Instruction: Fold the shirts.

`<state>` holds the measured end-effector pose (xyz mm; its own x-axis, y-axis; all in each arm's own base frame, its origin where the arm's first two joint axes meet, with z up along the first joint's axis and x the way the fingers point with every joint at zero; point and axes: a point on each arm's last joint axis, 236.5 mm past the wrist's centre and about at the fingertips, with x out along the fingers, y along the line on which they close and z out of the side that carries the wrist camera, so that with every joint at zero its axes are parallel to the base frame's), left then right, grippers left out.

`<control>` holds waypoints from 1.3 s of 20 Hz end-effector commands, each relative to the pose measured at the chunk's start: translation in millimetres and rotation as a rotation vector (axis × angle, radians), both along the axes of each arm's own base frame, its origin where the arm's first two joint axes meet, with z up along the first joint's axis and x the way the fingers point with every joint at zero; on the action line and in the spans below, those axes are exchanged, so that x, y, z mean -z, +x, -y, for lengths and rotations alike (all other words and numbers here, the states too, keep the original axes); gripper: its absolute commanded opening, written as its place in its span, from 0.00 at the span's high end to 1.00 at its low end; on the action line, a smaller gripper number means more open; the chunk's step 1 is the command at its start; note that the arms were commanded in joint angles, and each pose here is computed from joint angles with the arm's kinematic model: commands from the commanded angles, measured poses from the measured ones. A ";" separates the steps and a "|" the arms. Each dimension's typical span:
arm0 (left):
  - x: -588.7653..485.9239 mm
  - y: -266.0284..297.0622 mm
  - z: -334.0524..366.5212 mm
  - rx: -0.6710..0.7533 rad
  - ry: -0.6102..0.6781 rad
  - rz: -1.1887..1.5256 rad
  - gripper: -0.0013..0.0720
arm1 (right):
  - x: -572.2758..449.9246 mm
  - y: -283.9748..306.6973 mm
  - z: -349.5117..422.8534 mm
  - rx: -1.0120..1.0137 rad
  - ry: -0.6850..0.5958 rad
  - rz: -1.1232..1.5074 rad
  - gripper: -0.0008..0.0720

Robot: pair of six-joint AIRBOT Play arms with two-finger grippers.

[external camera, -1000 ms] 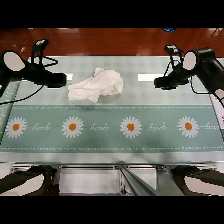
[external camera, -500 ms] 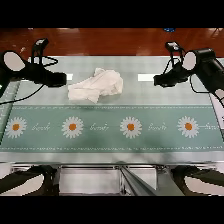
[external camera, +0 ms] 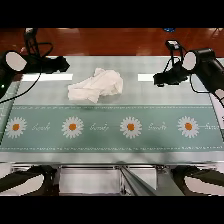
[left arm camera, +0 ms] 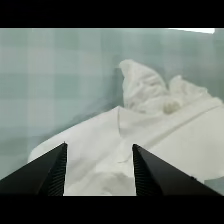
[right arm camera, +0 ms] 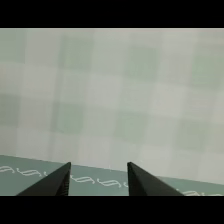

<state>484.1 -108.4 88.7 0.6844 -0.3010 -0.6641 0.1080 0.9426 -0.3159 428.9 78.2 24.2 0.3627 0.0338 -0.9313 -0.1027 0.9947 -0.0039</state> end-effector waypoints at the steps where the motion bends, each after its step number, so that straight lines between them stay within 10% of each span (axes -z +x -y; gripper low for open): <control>1: 9.3 16.1 35.3 0.101 -0.030 0.016 0.29 | 3.7 -6.4 5.0 0.000 -0.024 -0.029 0.42; 7: 85.8 1.3 112.7 0.513 0.143 -0.179 0.29 | 27.2 -22.2 8.3 0.026 -0.028 -0.091 0.42; 23: 198.8 -23.9 92.7 0.604 0.335 -0.422 0.30 | 39.8 -24.2 0.7 0.042 0.013 -0.092 0.42; 26: 200.8 -48.5 90.7 0.650 0.335 -0.520 0.93 | 38.5 -24.7 0.6 0.042 0.014 -0.091 0.42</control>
